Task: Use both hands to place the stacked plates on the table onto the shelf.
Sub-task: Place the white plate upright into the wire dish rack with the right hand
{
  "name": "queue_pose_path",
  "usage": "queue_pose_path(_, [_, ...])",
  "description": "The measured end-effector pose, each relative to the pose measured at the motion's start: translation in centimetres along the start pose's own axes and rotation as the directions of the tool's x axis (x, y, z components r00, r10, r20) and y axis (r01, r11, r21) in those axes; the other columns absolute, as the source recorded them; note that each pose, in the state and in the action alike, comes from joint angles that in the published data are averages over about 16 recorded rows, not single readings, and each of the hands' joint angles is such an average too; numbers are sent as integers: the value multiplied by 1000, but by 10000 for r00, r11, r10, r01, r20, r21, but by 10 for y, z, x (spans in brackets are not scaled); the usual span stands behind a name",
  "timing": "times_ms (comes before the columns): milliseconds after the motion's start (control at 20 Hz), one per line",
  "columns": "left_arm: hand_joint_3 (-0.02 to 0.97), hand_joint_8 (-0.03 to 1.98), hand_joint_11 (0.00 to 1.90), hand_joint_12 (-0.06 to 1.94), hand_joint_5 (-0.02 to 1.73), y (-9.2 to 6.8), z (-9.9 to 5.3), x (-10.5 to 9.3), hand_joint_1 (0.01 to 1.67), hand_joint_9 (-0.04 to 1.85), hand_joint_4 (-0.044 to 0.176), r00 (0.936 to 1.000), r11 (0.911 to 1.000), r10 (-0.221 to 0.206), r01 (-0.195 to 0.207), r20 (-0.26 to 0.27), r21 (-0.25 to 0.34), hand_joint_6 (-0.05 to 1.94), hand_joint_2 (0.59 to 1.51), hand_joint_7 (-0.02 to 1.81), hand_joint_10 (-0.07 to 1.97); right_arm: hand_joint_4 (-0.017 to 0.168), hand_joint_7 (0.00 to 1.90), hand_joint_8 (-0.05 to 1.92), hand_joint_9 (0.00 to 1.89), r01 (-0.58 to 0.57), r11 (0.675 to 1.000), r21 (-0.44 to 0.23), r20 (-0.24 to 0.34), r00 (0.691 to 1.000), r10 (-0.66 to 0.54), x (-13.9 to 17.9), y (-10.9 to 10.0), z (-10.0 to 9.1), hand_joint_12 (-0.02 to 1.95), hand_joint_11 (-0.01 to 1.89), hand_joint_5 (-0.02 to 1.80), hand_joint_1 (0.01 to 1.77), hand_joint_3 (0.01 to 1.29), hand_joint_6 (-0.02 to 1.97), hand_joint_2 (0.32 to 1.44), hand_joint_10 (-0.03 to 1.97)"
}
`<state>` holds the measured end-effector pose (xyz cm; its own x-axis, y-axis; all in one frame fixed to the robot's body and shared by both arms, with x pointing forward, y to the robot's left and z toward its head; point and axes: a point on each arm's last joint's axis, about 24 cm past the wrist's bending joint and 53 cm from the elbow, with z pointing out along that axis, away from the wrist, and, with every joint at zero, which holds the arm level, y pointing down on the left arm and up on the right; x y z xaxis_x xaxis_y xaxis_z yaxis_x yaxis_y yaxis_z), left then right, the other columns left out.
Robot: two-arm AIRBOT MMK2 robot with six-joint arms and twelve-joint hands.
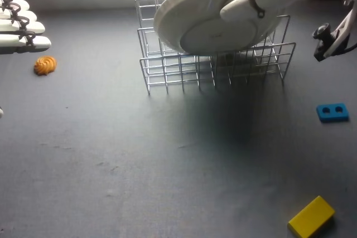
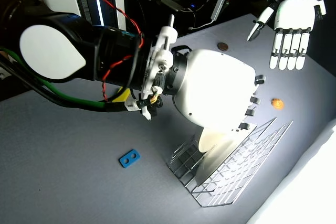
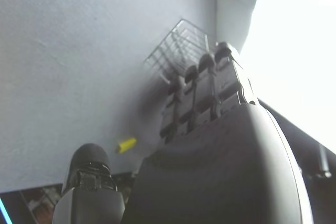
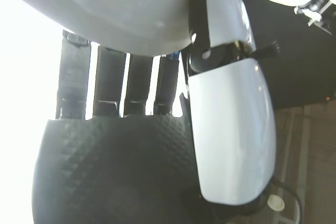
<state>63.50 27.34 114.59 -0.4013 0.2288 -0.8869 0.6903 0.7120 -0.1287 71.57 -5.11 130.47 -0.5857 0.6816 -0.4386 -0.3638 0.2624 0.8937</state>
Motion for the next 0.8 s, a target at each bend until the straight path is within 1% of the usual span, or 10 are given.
queue_pose_path(350, [10,2,17,7,76,-5,2,0,18,33,2,10000,9998,59,-58,-9,191,15,1135,44,13,12,1082,792,1203,-70,9993,378,-38,10000,72,2,-20,7,815,854,987,1232,12,900,1005,16])
queue_pose_path(600, [10,2,18,7,82,-15,7,0,18,36,2,9999,9985,125,-126,15,526,15,1135,48,12,11,1071,821,1180,-30,9985,555,-121,9999,37,7,-33,10,811,829,956,1232,11,926,1024,15])
queue_pose_path(700, [10,2,18,7,84,-22,10,-1,18,37,2,9998,9970,178,-182,57,757,15,1135,49,12,8,1067,776,1167,0,9983,586,-166,9999,9,10,-36,10,805,816,942,1230,11,936,1033,16])
queue_pose_path(800, [10,2,18,7,85,-31,13,-2,18,38,2,9996,9942,249,-259,104,1041,16,1135,49,12,6,1065,677,1153,30,9982,599,-208,9998,-18,12,-39,10,791,803,928,1225,11,944,1044,16])
